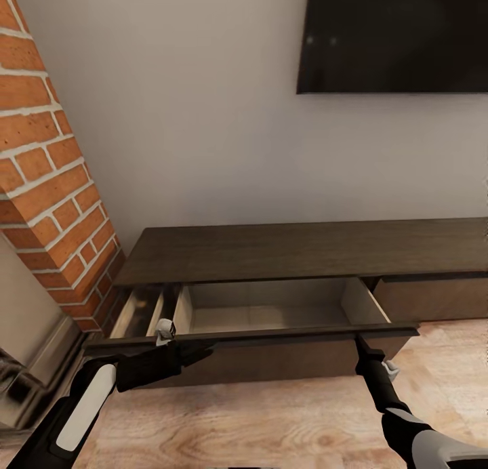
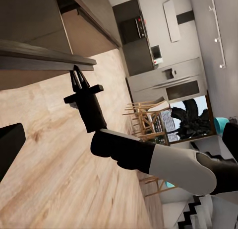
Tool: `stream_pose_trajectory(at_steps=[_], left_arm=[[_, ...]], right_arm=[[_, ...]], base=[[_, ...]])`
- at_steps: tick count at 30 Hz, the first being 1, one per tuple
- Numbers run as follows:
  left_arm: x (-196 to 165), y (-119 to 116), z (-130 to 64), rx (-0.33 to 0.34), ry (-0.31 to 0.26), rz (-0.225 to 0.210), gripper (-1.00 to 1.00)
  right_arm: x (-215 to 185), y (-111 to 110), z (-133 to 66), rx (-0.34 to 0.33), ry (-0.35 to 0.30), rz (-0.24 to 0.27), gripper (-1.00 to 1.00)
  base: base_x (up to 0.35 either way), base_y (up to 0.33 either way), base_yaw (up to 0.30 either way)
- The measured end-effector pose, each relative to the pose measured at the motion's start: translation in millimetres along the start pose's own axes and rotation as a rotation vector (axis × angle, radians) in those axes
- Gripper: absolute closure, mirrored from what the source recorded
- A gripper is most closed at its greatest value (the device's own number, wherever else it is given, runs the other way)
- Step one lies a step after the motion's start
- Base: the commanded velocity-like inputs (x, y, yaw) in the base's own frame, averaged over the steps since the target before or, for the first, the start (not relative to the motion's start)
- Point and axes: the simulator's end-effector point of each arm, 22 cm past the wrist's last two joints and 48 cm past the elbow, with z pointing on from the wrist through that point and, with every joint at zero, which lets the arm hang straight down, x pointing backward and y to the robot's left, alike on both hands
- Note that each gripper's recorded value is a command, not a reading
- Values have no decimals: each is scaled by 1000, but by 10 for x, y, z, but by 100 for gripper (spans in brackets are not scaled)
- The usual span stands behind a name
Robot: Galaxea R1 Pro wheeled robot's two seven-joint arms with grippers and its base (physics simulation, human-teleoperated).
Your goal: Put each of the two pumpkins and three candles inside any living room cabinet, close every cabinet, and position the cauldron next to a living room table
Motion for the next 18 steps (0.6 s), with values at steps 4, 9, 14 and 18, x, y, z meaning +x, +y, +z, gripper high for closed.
stream_pose_trajectory(at_steps=[4, 9, 14, 18], left_arm=[[-1, -3, 1, 1, 0, 0, -100], [1, 2, 1, 0, 0, -1, -100], [1, 3, 1, 0, 0, -2, -100], [1, 2, 1, 0, 0, -1, -100]], right_arm=[[0, 1, -6, -2, -2, -3, 100], [-4, 1, 2, 0, -5, -5, 100], [-6, 1, 2, 0, -3, -7, 100], [-6, 1, -6, -1, -4, -6, 100]], base=[[-31, 0, 0], [-116, 0, 0], [-65, 0, 0], [-19, 0, 0]])
